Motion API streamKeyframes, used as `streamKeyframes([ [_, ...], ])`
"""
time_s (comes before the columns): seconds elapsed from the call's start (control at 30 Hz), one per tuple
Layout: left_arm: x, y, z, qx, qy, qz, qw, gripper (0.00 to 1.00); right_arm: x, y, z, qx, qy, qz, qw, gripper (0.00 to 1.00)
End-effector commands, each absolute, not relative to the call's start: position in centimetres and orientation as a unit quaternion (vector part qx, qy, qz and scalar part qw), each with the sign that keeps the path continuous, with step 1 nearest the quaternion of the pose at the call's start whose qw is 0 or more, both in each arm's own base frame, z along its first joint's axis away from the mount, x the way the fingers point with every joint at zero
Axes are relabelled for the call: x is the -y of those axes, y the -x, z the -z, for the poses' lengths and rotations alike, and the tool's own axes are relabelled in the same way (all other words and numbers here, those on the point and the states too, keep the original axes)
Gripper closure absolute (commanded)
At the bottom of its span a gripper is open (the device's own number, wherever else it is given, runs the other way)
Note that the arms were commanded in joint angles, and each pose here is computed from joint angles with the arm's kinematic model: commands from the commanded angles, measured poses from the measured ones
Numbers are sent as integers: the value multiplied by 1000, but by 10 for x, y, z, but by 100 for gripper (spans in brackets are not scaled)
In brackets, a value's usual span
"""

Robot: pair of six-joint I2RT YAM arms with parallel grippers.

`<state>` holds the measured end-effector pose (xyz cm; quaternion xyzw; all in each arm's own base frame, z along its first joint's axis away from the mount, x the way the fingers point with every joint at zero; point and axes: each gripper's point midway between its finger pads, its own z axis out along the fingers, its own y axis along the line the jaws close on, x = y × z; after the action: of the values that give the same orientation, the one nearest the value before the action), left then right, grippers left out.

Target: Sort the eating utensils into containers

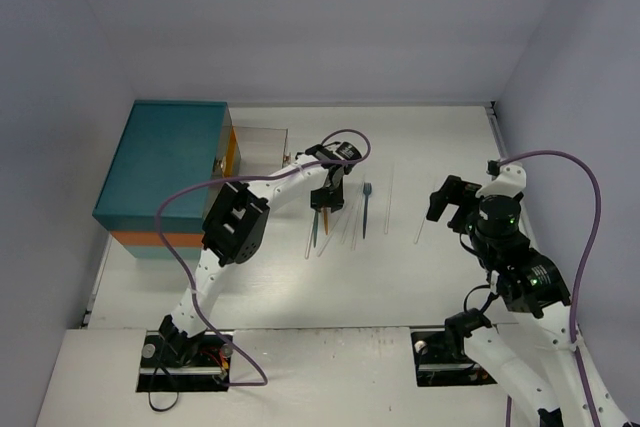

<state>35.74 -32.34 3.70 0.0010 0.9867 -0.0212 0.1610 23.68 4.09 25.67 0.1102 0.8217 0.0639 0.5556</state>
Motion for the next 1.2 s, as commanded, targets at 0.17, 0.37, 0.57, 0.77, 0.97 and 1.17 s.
streamKeyframes([
  [0.17, 339, -370, -41, -983, 16, 50, 174, 87, -36, -236, -283, -798, -133, -73, 584, 1],
  [0.37, 349, -378, -59, -979, 7, 70, 192, 100, -35, -236, -281, -799, -137, -72, 582, 1],
  [0.57, 364, -388, -156, -953, 1, 142, 267, 100, -33, -235, -284, -796, -140, -70, 585, 1],
  [0.77, 334, -403, -248, -917, 46, 163, 362, 100, -32, -235, -283, -796, -141, -69, 584, 1],
  [0.97, 255, -431, -268, -902, 138, 136, 386, 100, -32, -236, -279, -800, -142, -65, 580, 1],
  [1.17, 198, -455, -259, -897, 181, 94, 392, 100, -33, -237, -275, -802, -142, -65, 576, 1],
])
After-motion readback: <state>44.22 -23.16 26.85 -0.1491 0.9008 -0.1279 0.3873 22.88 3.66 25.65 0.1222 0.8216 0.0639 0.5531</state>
